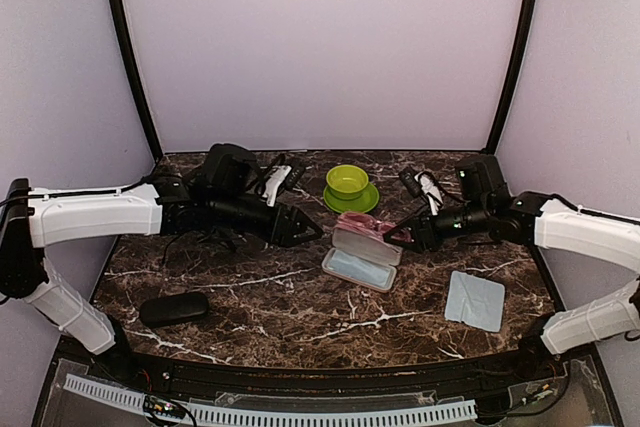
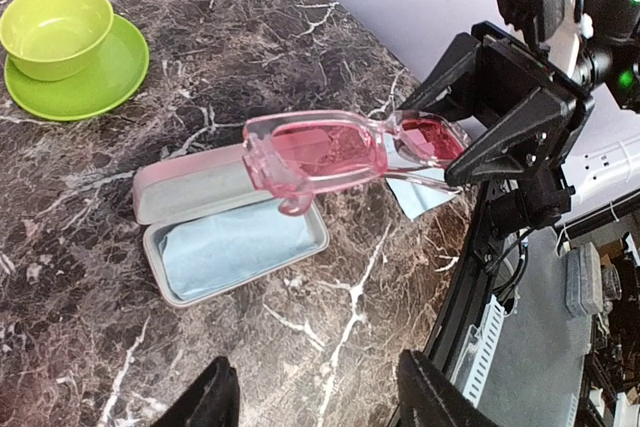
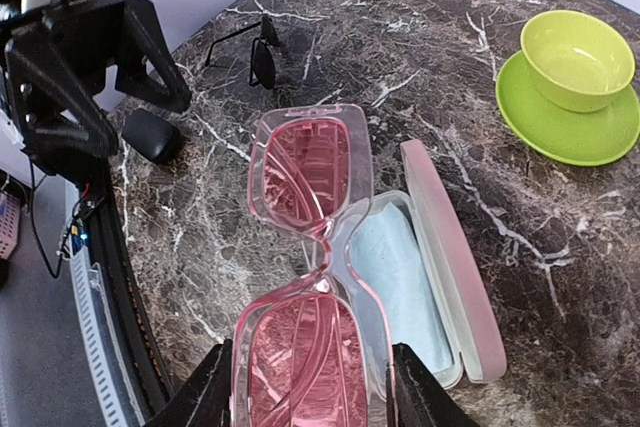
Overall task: Organize the sunglasses
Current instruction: Fold the right temple of the sunglasses on the sunglasses, then place the sunglasses in the sunglasses case, then hold the case with sunglasses at the center of the board.
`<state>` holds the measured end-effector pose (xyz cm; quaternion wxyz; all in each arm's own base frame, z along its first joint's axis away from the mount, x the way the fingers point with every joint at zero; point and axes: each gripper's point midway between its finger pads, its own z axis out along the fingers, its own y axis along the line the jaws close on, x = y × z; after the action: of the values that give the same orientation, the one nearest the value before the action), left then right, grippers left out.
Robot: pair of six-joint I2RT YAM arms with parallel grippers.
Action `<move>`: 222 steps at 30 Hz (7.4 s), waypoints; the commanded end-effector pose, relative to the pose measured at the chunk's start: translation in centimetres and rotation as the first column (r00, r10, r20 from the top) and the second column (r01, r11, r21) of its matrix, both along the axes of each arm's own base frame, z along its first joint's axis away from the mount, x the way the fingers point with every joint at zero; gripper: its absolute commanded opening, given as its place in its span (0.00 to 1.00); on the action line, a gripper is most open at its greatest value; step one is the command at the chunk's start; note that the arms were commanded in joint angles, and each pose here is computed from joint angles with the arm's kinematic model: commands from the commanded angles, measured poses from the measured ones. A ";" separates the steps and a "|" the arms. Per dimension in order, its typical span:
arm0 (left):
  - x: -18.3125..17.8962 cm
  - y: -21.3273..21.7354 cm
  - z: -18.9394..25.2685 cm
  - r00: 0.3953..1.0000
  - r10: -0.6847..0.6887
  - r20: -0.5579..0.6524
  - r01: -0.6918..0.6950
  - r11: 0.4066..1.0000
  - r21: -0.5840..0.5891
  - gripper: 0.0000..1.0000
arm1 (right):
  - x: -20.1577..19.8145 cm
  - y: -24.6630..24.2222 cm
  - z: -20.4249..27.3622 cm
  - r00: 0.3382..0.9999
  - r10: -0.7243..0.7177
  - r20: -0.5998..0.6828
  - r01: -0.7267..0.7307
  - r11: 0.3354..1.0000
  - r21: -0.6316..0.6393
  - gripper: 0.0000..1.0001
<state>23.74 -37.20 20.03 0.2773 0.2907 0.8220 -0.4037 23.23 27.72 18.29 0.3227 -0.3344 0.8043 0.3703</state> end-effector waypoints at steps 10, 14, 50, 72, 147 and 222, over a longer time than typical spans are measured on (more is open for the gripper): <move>1.8 1.5 2.7 0.997 0.066 0.042 -0.063 0.996 -0.068 0.56 | 0.4 1.1 -3.4 0.970 0.135 0.204 -0.093 0.975 -0.203 0.15; 1.7 1.2 2.2 0.998 0.058 0.024 -0.056 0.996 -0.065 0.56 | 1.0 1.7 -5.1 0.965 0.156 0.213 -0.100 0.963 -0.249 0.14; 1.3 0.5 0.5 0.998 0.039 -0.042 -0.042 0.996 -0.082 0.56 | 2.2 2.9 -10.5 0.938 0.217 0.272 -0.117 0.933 -0.340 0.14; 1.2 0.2 0.2 0.998 0.028 -0.061 -0.033 0.995 -0.092 0.56 | 2.4 3.0 -11.6 0.941 0.205 0.271 -0.106 0.934 -0.340 0.14; 1.7 -0.2 -1.0 0.996 0.043 -0.084 -0.050 0.995 -0.086 0.56 | 2.4 3.2 -7.9 0.961 0.158 0.226 -0.073 0.937 -0.342 0.59; 4.6 -1.9 -15.3 0.970 0.221 0.104 -0.242 0.920 0.309 0.64 | 8.2 0.0 -7.5 0.935 -0.296 -0.194 0.266 0.949 -0.167 0.61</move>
<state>27.49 -39.43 5.21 0.2961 0.2733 0.8781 -0.2579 30.69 27.36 9.83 0.2432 -0.1881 0.9057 0.2918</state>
